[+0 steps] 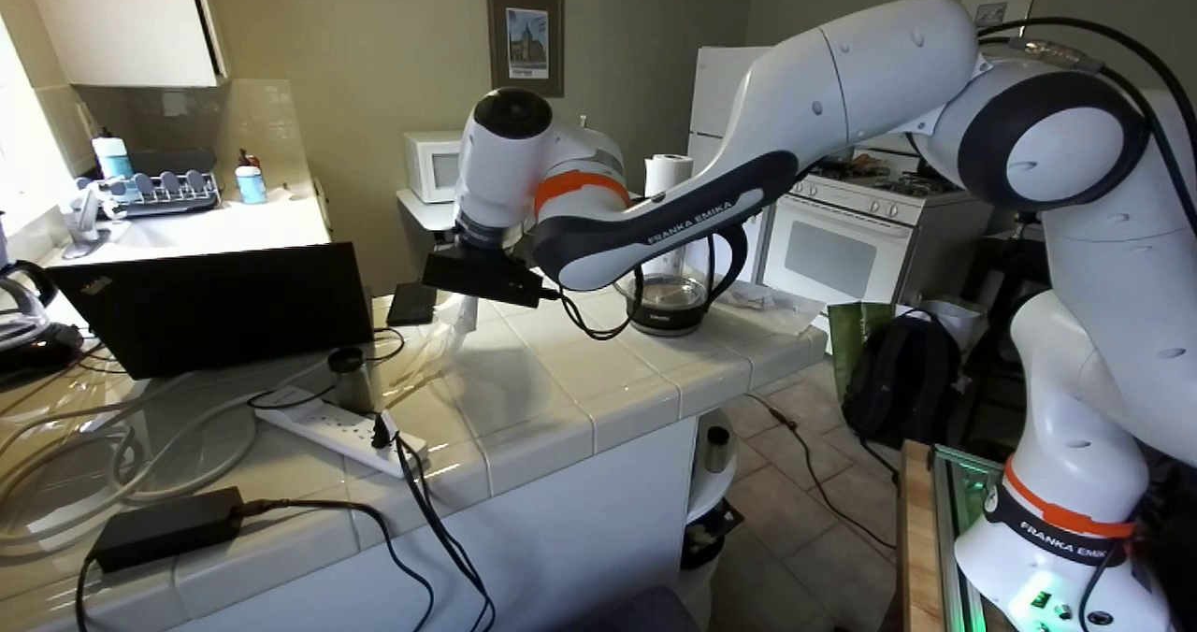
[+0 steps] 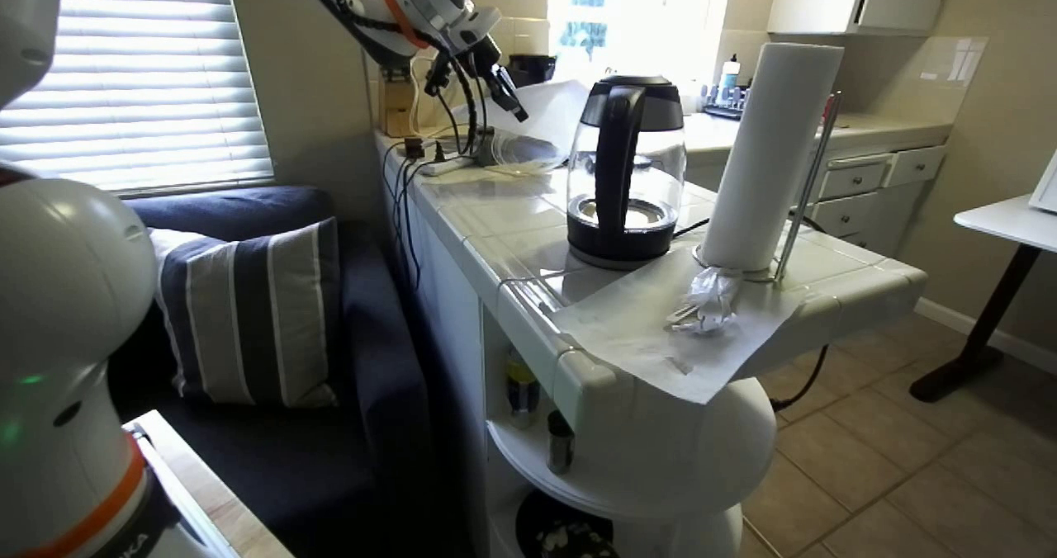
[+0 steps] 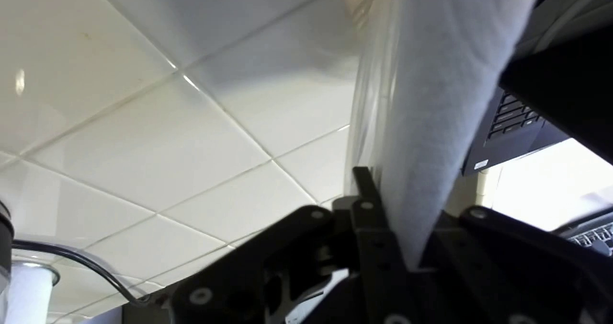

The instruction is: Move the napkin to the edge of the table

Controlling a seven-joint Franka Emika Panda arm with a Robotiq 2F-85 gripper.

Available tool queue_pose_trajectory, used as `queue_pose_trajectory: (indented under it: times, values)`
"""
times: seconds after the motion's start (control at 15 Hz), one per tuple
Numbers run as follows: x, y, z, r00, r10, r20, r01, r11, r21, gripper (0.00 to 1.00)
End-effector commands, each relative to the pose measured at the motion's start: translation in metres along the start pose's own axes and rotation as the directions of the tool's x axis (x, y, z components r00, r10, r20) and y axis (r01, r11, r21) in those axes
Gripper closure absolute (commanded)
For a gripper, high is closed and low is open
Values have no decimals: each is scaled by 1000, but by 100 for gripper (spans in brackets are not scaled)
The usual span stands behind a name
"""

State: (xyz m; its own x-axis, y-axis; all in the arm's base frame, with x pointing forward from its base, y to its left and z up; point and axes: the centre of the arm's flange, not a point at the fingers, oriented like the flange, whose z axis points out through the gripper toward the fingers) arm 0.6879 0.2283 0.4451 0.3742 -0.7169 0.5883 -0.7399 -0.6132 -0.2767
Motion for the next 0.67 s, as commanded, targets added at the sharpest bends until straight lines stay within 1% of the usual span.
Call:
queue_pose_trajectory:
  times: [0.0, 0.13, 0.47, 0.6]
  values:
    - [11, 41, -20, 997, 32, 70, -32, 999, 7, 98]
    - [22, 56, -29, 993, 51, 111, -53, 998, 20, 98]
    - [44, 99, -56, 980, 91, 177, -104, 993, 63, 98]
    - [49, 117, -69, 967, 72, 245, -97, 991, 94, 98]
